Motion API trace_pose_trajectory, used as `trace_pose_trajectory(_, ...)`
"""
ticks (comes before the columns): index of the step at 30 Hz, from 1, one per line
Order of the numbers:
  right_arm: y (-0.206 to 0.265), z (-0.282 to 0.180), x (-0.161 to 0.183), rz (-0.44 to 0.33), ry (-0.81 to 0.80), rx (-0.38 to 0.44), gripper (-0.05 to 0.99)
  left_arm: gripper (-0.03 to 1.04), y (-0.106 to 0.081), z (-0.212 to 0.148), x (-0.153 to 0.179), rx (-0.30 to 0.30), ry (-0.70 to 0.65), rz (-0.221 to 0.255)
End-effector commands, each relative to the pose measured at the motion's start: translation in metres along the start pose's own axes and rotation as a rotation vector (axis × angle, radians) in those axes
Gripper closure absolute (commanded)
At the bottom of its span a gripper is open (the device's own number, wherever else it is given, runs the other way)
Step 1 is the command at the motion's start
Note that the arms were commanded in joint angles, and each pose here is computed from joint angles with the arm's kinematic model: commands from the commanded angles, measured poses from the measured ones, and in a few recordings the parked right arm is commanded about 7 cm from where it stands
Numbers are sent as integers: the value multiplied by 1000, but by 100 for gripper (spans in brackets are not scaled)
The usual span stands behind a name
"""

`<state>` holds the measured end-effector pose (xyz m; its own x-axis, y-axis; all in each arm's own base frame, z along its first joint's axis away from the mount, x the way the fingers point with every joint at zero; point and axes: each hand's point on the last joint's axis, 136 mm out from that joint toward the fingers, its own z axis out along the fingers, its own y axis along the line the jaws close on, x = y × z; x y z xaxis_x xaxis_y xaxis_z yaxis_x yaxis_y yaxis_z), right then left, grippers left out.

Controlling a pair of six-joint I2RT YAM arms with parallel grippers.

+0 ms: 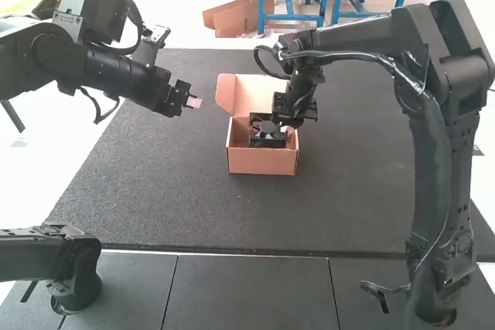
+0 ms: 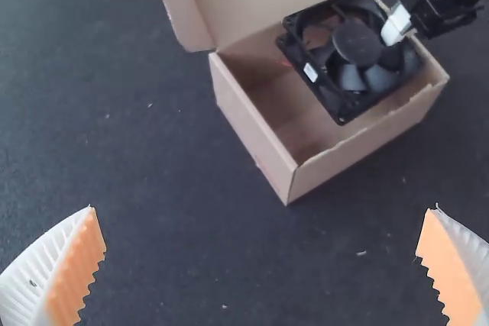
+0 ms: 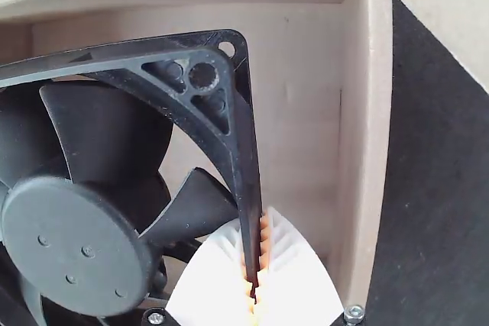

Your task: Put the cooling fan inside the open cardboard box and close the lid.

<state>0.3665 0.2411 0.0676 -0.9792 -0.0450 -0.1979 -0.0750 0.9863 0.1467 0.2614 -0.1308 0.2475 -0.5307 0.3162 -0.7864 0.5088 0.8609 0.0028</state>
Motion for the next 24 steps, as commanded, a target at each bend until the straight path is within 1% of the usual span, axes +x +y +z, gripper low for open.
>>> trace_pose_trajectory(1, 8, -6, -12, -16, -39, -13, 94, 4, -3, -11, -14, 10, -55, 14)
trace_pose_trajectory(7, 12, 8, -13, -20, -18, -18, 94, 4, -3, -12, -18, 7, -72, 12)
trace_pose_trajectory(8, 13, 10, -13, -21, -16, -22, 94, 4, -2, -12, -19, 5, -74, 11)
trace_pose_trajectory(9, 15, 11, -14, -21, -14, -32, 91, 4, -2, -12, -19, 5, -74, 11)
trace_pose_trajectory(10, 18, 11, -14, -27, -5, -46, 86, 4, -2, -12, -19, 5, -74, 11)
trace_pose_trajectory(13, 22, 7, -20, -36, -18, -54, 60, 4, -2, -12, -21, 2, -83, 10)
trace_pose_trajectory(14, 23, 5, -21, -39, -16, -53, 54, 4, -1, -12, -23, -2, -91, 9)
trace_pose_trajectory(16, 21, 1, -23, -31, -13, -51, 35, 4, 2, -11, -28, -14, -115, -10)
trace_pose_trajectory(17, 23, -3, -24, -33, -9, -58, 30, 4, 4, -11, -33, -24, -137, -28)
trace_pose_trajectory(18, 26, -10, -25, -33, -4, -77, 29, 4, 8, -11, -39, -40, -165, -72)
trace_pose_trajectory(19, 32, -19, -27, -33, -3, -102, 27, 4, 13, -11, -46, -60, -190, -106)
trace_pose_trajectory(21, 38, -42, -33, -35, 3, -145, 17, 4, 26, -7, -49, -118, -202, -159)
trace_pose_trajectory(23, 42, -75, -52, -64, -57, -200, 14, 4, 34, 0, -49, -136, -198, -216)
trace_pose_trajectory(24, 42, -92, -65, -57, -106, -221, 13, 4, 37, 2, -49, -143, -196, -250)
